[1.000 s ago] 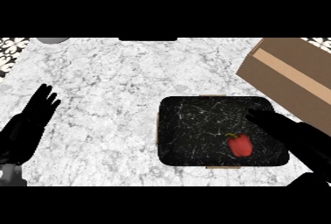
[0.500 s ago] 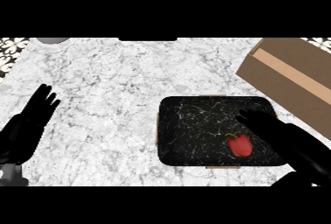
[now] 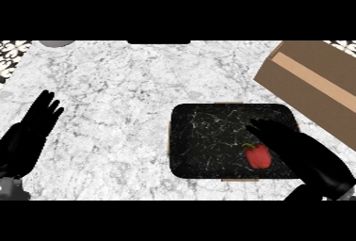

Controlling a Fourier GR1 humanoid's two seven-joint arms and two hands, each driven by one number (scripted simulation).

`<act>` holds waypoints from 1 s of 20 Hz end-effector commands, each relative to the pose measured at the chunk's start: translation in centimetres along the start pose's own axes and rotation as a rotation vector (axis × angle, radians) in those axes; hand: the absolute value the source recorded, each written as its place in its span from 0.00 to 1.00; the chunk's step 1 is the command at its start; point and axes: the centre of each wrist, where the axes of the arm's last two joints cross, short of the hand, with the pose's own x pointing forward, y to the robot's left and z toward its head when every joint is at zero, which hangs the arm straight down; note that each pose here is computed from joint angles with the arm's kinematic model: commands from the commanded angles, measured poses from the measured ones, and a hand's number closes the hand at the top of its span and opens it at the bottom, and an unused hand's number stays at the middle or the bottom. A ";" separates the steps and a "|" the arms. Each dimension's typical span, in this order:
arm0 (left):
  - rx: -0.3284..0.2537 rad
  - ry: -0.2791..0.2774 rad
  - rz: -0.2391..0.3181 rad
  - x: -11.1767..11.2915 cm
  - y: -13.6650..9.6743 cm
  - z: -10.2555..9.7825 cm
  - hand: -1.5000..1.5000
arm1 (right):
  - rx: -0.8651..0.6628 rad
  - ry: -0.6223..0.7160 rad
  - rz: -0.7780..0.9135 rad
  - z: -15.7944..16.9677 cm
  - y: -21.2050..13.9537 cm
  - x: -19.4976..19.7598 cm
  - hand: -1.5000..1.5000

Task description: Pick the bell pepper from the tray and place it in the cardboard box

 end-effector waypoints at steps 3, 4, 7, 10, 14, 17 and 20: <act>-0.008 0.007 -0.003 0.7 0.8 -0.8 0.50 | 0.015 0.030 0.036 -1.4 1.0 -0.4 0.00; -0.005 -0.018 0.006 1.1 -0.6 1.0 0.50 | -0.004 0.044 0.033 0.1 1.7 -1.9 0.00; -0.001 -0.015 -0.022 0.5 -0.1 0.4 0.50 | 0.021 0.045 0.044 -1.0 0.2 -1.4 0.00; 0.009 -0.011 -0.010 0.8 0.6 -1.0 0.50 | 0.031 0.054 0.041 -1.7 2.6 -2.0 0.00; -0.019 -0.017 0.006 -1.6 -1.1 -0.2 0.50 | 0.065 0.052 0.083 -2.9 2.9 -1.0 0.00; 0.004 -0.001 0.019 -2.9 -1.2 1.5 0.50 | 0.094 0.074 0.090 -1.8 5.6 -0.1 0.00; 0.008 -0.005 -0.006 -0.9 -0.1 -0.5 0.50 | 0.088 0.066 0.071 -3.5 4.3 -0.5 0.00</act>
